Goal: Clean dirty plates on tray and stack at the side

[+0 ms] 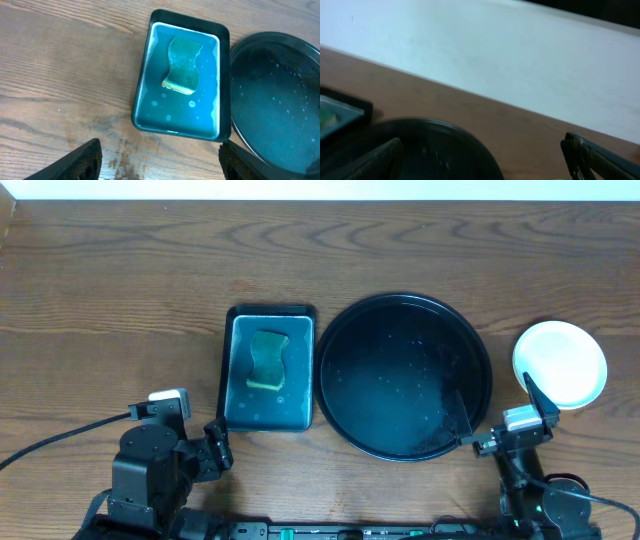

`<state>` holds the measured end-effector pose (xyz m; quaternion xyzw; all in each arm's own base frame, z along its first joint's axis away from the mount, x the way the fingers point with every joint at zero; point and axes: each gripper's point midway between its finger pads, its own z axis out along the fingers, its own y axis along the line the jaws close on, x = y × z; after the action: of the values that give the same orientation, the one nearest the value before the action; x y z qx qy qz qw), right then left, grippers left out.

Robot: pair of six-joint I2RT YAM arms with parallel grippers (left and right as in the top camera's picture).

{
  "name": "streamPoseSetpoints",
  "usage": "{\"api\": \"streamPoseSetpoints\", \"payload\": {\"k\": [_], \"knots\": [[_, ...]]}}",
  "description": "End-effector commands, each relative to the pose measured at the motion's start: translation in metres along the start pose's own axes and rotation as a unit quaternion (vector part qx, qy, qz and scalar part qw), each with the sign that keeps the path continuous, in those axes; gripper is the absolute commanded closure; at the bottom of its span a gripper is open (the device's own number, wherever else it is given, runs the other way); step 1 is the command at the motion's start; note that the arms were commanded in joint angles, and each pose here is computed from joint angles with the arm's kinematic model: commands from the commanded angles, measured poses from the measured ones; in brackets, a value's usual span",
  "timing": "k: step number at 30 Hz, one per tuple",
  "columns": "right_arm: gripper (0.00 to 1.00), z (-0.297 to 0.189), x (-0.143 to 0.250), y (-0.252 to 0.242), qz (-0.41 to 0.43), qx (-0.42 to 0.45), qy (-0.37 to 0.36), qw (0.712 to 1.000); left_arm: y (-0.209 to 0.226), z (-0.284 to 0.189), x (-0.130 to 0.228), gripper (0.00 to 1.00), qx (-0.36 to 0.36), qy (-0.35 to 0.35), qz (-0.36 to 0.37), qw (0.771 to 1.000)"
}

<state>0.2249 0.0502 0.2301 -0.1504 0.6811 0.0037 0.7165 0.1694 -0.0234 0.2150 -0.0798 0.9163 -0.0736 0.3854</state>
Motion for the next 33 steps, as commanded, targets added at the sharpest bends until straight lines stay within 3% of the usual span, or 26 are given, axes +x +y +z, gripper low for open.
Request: {"api": "streamPoseSetpoints", "payload": {"k": [1,7,13,20,33], "knots": [[0.01,0.005,0.009,-0.004,0.042,0.015,-0.012,0.999,0.004,0.001,0.001,0.24,-0.010,0.000,0.003,1.000],[0.01,0.013,0.026,-0.009,0.058,0.035,-0.046,0.997,0.004,0.001,0.001,0.24,-0.010,0.000,0.003,1.000],[0.01,0.013,0.033,-0.019,0.062,0.062,-0.034,0.996,0.004,0.001,0.001,0.24,-0.010,0.000,0.003,1.000],[0.01,0.011,0.079,-0.021,0.099,0.085,0.059,0.990,0.004,0.001,0.001,0.24,-0.010,0.000,0.003,1.000],[0.01,0.011,0.078,-0.018,0.097,0.076,0.056,0.991,0.004,0.001,0.001,0.24,-0.010,0.000,0.003,1.000]]}}
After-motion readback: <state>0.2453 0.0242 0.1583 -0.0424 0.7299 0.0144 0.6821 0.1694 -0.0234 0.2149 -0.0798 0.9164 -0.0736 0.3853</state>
